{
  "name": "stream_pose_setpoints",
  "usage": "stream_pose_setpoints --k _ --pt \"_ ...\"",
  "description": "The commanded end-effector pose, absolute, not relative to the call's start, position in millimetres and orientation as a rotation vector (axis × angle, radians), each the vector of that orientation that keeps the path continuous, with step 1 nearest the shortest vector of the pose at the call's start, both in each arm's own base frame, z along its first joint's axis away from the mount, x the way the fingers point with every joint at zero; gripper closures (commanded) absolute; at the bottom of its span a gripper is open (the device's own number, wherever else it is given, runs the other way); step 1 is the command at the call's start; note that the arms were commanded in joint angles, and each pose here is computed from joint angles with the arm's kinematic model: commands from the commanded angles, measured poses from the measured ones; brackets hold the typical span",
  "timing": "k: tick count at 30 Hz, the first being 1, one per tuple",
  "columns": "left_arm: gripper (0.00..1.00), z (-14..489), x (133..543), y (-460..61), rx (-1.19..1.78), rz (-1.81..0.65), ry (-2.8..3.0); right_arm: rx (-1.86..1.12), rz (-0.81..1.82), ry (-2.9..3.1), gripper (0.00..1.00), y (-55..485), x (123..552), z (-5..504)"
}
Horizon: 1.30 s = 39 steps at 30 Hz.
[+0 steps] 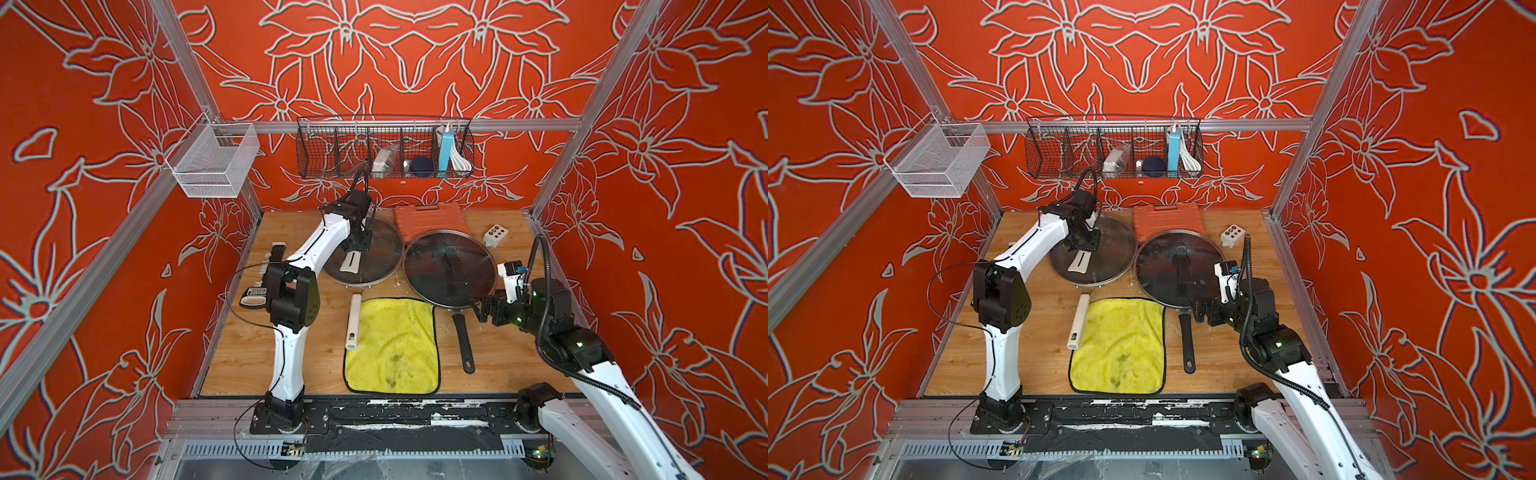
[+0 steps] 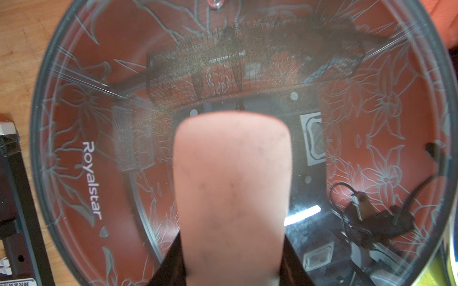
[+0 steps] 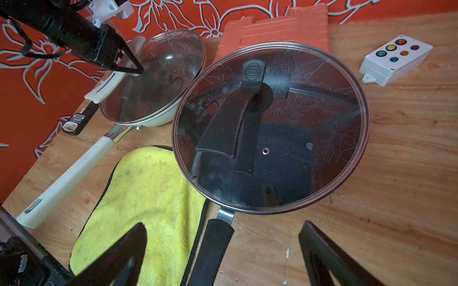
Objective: Wipe the pot lid with a cloth
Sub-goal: Pick up the pot lid from the cooking pot.
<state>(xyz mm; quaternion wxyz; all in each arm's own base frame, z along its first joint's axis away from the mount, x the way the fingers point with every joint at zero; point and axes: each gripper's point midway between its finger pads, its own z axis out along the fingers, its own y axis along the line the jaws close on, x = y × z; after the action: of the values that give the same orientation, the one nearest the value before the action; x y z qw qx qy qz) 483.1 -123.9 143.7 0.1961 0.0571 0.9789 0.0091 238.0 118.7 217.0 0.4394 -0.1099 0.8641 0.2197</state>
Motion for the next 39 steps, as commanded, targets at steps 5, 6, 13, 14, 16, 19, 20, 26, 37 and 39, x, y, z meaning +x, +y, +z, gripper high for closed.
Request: stream_pose_setpoints --k 5,6,13,14,16,19,20,26,37,39 --pt "1.0 149 475 -119 0.113 0.05 2.775 -0.332 0.6 2.146 0.04 132 236 216" --pt "1.0 155 476 -119 0.104 0.046 2.762 -0.342 0.604 2.15 0.04 134 236 215" --pt "1.0 207 483 -121 0.067 -0.005 2.635 -0.456 0.525 2.213 0.05 151 231 208" --pt "1.0 213 484 -122 0.066 -0.011 2.617 -0.464 0.519 2.219 0.04 153 230 207" --pt "1.0 231 485 -121 0.065 -0.025 2.567 -0.492 0.498 2.23 0.04 157 228 205" --pt "1.0 254 488 -120 0.062 -0.027 2.497 -0.52 0.481 2.243 0.04 164 226 203" --pt "1.0 259 488 -120 0.062 -0.029 2.483 -0.526 0.479 2.25 0.04 166 225 201" --pt "1.0 290 479 -118 0.063 -0.058 2.408 -0.595 0.461 2.276 0.04 184 217 192" --pt "1.0 334 430 -103 0.111 -0.082 2.19 -0.741 0.395 2.336 0.04 229 207 166" --pt "1.0 340 418 -100 0.129 -0.088 2.162 -0.757 0.381 2.345 0.04 236 207 161"
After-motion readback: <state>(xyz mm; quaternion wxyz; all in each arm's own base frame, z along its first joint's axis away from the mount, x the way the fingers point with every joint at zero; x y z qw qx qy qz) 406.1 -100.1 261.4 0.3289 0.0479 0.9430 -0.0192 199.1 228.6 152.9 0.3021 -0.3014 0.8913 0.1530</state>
